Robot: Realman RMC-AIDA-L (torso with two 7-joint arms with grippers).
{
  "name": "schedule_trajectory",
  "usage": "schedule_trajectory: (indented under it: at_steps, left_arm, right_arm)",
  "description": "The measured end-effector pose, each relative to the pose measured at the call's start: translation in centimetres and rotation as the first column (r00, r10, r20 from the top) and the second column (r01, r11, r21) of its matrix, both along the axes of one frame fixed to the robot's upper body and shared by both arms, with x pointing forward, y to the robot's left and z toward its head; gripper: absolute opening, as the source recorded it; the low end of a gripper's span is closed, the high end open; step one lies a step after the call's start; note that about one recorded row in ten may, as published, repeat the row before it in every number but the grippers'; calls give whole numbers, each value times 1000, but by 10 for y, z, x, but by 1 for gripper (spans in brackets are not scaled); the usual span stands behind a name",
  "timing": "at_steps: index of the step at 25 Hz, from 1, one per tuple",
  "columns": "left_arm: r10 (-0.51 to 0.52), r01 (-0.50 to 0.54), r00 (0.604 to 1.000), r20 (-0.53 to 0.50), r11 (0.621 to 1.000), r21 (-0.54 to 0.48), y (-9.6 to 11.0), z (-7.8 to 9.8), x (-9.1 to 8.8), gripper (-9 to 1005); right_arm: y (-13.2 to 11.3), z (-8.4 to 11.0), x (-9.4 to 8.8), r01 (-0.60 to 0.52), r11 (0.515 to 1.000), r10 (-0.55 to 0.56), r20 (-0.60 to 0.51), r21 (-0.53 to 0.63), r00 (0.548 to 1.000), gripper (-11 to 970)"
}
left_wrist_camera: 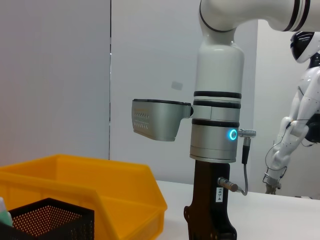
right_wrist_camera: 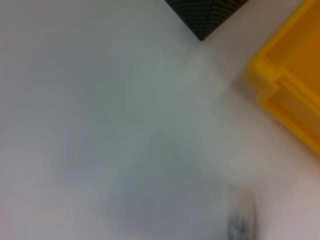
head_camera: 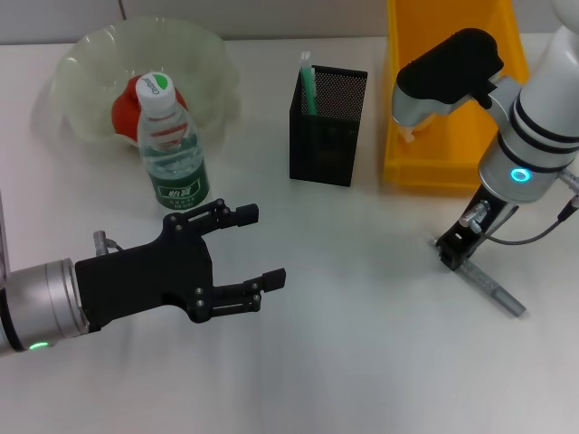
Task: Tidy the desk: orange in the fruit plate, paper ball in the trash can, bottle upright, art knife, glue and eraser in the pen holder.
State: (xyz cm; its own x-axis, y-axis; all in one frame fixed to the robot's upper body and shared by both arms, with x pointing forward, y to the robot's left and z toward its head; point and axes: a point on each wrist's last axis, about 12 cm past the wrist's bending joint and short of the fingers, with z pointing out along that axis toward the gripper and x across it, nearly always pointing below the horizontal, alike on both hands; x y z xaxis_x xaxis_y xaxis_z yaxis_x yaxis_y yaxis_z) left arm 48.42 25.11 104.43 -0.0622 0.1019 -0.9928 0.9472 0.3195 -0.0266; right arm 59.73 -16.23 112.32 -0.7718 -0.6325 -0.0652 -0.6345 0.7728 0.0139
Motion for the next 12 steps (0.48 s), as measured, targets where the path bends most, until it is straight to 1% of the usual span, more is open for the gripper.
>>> schedule_trajectory:
  at_steps: [3,8,12]
  left_arm:
    - [-1,1,1000,0,1000,0,0,0,0,832]
    - [2,-2,1000,-3,1000,0,1,-1,-1,832]
    - [5,-5,1000,-4,1000,0,1,-1,-2,832]
  right_arm:
    - [0,0,0,-3,1000,3,0,-3,1000,206]
    - [2,-1,-1,-17,1000,17,1,-9,1000,147]
    - [2,1,-1,-19,1000,19,24,6,1000,145]
